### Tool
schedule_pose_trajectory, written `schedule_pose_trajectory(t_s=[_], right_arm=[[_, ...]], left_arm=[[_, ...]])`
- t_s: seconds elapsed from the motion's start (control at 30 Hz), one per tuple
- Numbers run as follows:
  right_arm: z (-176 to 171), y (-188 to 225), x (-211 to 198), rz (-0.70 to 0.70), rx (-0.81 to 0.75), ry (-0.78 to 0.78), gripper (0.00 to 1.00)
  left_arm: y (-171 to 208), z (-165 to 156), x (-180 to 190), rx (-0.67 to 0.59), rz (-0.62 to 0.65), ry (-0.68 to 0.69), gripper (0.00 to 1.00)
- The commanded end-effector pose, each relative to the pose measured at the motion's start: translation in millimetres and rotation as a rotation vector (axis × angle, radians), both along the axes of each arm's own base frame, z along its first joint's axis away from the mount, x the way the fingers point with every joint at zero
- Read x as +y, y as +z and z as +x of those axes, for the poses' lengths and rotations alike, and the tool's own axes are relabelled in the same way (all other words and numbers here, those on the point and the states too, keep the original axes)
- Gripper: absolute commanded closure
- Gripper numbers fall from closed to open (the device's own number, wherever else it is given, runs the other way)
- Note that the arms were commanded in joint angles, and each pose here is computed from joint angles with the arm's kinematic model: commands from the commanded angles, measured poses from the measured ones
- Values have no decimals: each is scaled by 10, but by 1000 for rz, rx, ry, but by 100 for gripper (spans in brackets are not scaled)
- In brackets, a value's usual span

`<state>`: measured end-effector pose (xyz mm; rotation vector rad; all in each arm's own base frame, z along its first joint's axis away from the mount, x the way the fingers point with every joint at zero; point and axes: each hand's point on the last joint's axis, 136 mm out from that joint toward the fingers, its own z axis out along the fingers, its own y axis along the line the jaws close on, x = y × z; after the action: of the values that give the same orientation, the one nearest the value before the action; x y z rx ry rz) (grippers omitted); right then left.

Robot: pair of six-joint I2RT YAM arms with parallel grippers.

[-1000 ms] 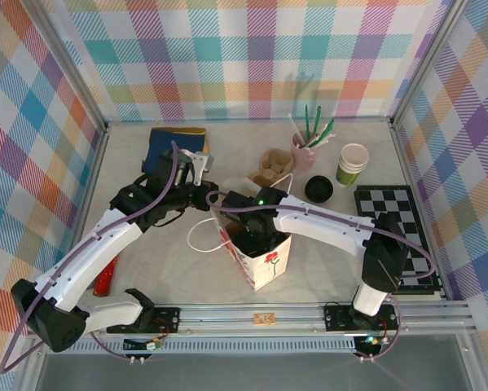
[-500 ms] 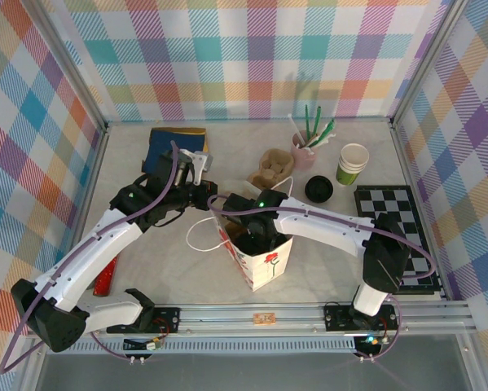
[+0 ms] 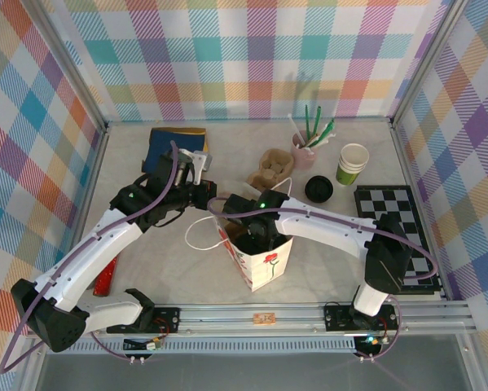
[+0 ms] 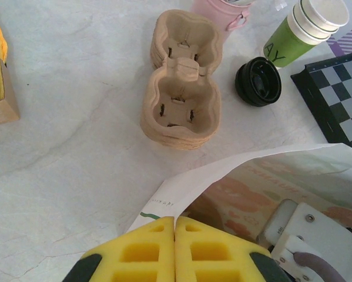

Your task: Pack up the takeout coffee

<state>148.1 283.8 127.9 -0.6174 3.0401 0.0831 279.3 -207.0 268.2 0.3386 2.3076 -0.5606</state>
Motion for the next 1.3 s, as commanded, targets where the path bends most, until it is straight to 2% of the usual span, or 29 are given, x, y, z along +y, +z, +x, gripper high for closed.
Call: schedule_pose_trajectory(t_s=[0.0, 1.27], right_arm=[[-77, 100, -93, -12, 0, -7, 70], [-149, 80, -137, -29, -4, -9, 70]], left_arm=[[72, 35, 10, -17, 11, 21, 93], [117, 58, 45, -29, 21, 40, 93]])
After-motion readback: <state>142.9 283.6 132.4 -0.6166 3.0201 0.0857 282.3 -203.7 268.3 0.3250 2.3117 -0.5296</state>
